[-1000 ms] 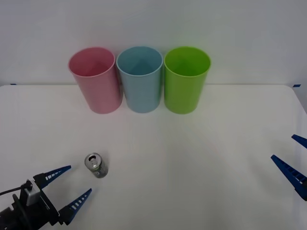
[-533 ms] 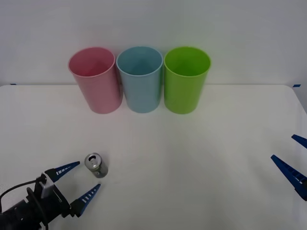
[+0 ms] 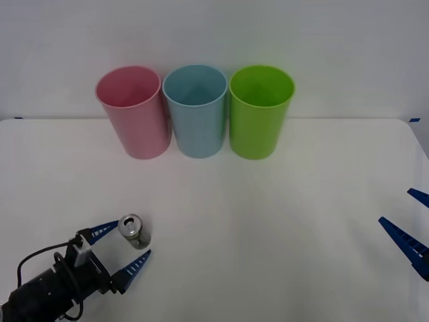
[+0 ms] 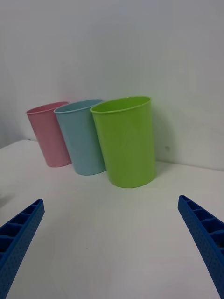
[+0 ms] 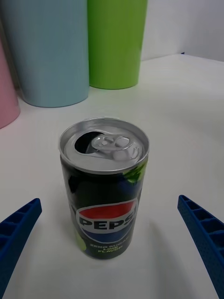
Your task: Grasp the object on the table and drop it into the matching bin: aluminum can to the light blue bin, PET bottle to the pink bin.
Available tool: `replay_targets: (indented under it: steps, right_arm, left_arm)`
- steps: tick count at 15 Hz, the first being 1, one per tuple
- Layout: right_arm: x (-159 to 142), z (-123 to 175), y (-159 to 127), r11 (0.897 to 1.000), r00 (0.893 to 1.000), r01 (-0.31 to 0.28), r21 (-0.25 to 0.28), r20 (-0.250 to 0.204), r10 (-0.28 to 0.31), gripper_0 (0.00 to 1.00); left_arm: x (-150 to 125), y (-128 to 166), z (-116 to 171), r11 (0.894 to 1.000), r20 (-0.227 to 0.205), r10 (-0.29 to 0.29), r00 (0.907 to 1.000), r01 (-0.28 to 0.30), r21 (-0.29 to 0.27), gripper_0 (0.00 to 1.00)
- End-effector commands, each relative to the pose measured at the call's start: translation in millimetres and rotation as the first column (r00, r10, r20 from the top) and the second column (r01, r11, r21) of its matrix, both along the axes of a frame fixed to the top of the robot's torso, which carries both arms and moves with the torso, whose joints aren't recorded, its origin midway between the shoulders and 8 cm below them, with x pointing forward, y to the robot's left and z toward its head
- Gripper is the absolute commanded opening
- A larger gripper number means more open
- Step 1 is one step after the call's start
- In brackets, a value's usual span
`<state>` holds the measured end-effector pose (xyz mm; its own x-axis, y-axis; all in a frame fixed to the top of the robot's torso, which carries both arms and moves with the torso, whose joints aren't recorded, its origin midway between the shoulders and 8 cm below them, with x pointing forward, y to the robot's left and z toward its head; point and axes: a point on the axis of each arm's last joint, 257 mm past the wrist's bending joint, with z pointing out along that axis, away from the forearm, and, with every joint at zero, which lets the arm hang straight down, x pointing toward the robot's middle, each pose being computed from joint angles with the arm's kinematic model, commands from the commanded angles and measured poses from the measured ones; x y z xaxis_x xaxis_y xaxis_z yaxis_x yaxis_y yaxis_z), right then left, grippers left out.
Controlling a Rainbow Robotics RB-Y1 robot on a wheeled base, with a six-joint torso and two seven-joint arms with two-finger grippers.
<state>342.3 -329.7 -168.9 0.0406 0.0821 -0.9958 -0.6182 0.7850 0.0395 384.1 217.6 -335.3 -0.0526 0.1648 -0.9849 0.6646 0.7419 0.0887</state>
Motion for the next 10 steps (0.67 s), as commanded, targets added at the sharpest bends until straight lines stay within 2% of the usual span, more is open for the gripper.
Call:
replay_targets:
  steps: [1, 5, 10]
  right_arm:
    - [0.0, 0.0, 0.0, 1.0, 1.0, 0.0, 0.0, 0.0, 0.0, 1.0]
    - [0.0, 0.0, 0.0, 1.0, 1.0, 0.0, 0.0, 0.0, 0.0, 1.0]
    - [0.0, 0.0, 0.0, 1.0, 1.0, 0.0, 0.0, 0.0, 0.0, 1.0]
  left_arm:
    - [4.9, -8.4, -1.8, 1.0, 0.002, 0.002, 1.0, -0.002, 0.004, 1.0]
    - [12.0, -14.5, -3.7, 1.0, 0.003, 0.0, 1.0, 0.0, 0.024, 1.0]
    - [23.2, -21.0, -10.7, 1.0, -0.003, -0.006, 1.0, 0.006, 0.008, 1.0]
